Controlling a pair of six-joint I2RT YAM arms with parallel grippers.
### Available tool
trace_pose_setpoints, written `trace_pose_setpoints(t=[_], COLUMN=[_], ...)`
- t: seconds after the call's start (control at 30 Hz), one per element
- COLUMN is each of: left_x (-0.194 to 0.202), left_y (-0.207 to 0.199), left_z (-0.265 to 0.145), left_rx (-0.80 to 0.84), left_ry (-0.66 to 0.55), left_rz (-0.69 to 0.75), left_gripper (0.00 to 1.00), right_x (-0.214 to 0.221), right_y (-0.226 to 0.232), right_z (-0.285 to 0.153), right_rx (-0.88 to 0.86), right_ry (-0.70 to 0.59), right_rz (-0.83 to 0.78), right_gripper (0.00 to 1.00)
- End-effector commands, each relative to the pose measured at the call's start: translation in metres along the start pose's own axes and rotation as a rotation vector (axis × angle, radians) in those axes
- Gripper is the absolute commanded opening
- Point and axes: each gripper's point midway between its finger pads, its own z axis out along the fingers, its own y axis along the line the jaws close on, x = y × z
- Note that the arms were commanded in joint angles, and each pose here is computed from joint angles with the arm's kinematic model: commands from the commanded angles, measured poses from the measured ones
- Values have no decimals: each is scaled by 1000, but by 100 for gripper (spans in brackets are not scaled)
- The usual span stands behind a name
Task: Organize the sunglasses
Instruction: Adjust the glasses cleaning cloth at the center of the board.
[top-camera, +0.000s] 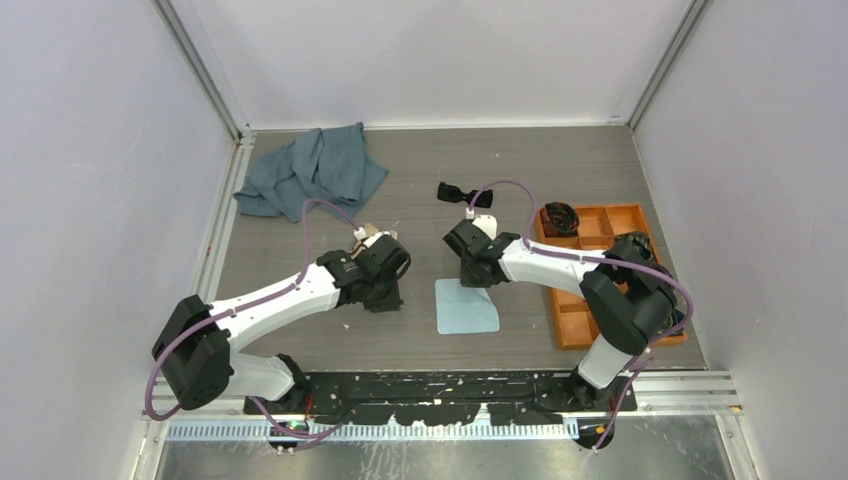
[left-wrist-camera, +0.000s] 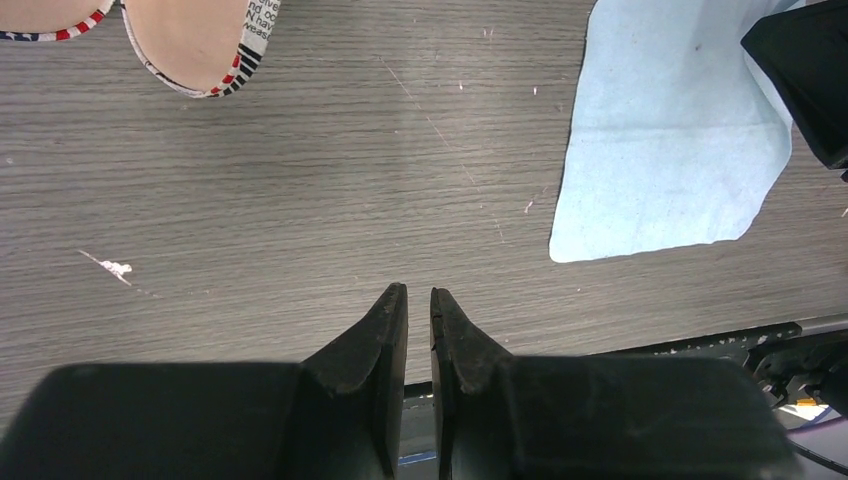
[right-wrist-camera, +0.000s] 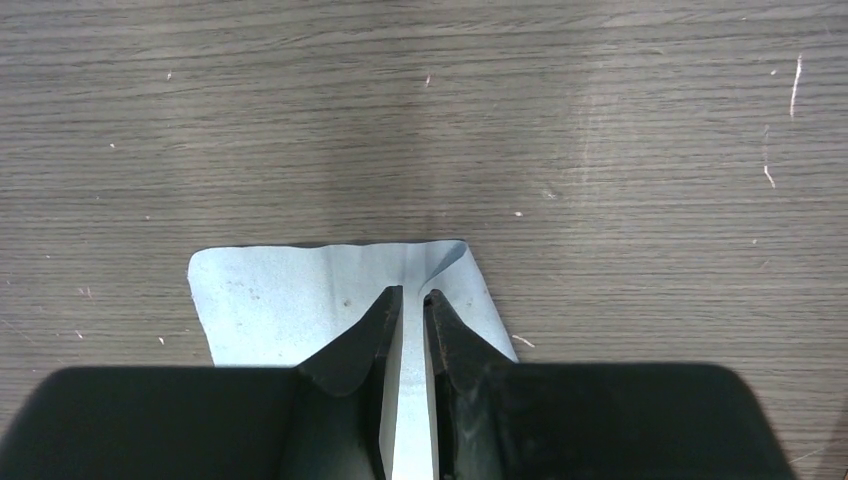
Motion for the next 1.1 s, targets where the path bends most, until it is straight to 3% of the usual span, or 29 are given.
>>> trace_pose_setpoints(t=[0.0, 0.33, 0.53, 0.93, 1.07], left_x=[-4, -3, -4, -10, -22], left_y=[-5, -7, -13, -28, -37], left_z=[-4, -2, 1, 9, 21], left_rx=[28, 37, 45, 69, 46], left_ry=[-13, -7, 6, 12, -7], left_rz=[-20, -19, -16, 1, 13], left_gripper=[16, 16, 15, 16, 36], right_x=[-5, -1, -2, -16, -18], right_y=[-3, -9, -12, -7, -8], right_z=[5, 8, 5, -19, -17], right_rx=[21, 42, 42, -16, -16], right_ry=[-19, -15, -29, -74, -70], right_rz=[0, 8, 16, 45, 56], right_gripper=[20, 18, 1, 0, 0])
